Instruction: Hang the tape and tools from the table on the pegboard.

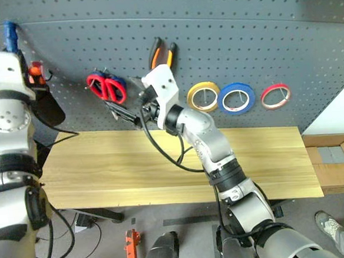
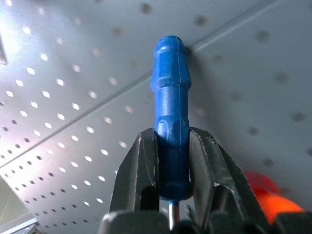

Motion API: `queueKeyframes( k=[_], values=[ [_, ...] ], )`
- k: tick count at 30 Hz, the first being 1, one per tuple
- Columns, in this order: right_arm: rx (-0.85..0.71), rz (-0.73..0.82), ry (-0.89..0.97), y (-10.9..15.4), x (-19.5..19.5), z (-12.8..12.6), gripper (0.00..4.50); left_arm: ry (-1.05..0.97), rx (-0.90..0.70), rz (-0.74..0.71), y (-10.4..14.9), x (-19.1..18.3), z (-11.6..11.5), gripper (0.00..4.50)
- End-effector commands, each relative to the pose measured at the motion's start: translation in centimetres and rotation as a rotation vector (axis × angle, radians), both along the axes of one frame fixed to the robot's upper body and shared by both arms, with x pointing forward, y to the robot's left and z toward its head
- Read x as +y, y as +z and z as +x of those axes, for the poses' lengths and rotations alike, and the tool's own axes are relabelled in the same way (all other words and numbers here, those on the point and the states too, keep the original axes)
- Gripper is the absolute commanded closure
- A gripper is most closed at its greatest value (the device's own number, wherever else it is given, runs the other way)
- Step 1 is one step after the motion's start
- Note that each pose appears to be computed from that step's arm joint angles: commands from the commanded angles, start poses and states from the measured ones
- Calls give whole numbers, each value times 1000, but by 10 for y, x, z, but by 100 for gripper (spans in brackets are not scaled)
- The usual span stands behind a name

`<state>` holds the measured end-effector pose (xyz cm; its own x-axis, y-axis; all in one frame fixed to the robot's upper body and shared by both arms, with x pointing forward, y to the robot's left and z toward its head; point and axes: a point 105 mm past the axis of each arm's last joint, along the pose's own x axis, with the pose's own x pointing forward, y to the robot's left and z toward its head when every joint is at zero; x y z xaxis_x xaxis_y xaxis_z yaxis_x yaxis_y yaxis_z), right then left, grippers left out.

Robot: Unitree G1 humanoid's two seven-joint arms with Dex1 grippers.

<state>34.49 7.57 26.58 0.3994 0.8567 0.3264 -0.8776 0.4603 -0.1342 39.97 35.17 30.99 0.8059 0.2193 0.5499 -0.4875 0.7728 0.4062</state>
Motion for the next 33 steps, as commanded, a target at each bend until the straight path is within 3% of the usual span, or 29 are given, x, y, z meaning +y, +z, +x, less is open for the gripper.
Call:
queueKeyframes(
  k=[1, 5, 16, 17, 24, 28, 33],
  values=[
    [-42, 28, 10, 12, -1, -8, 0, 6, -63, -8, 11, 1, -13, 397],
    [-33, 27, 7, 11, -2, -6, 0, 26, -61, -5, 13, 6, -21, 397],
    [-29, 23, 10, 10, -1, -4, 0, 77, -68, 2, 23, 13, -31, 14],
    [-28, 23, 11, 9, 0, -5, 0, 80, -74, -1, 25, 13, -32, 1],
    [-35, 21, 16, 9, -4, -5, 0, 51, -68, -101, 22, 14, -44, 1],
    [-57, -19, 12, 5, -37, -12, 0, -82, -67, -158, 26, -17, -67, 1],
    [-16, -50, -74, -9, -67, -18, 0, -246, 28, -244, -2, -78, -90, 1]
  ],
)
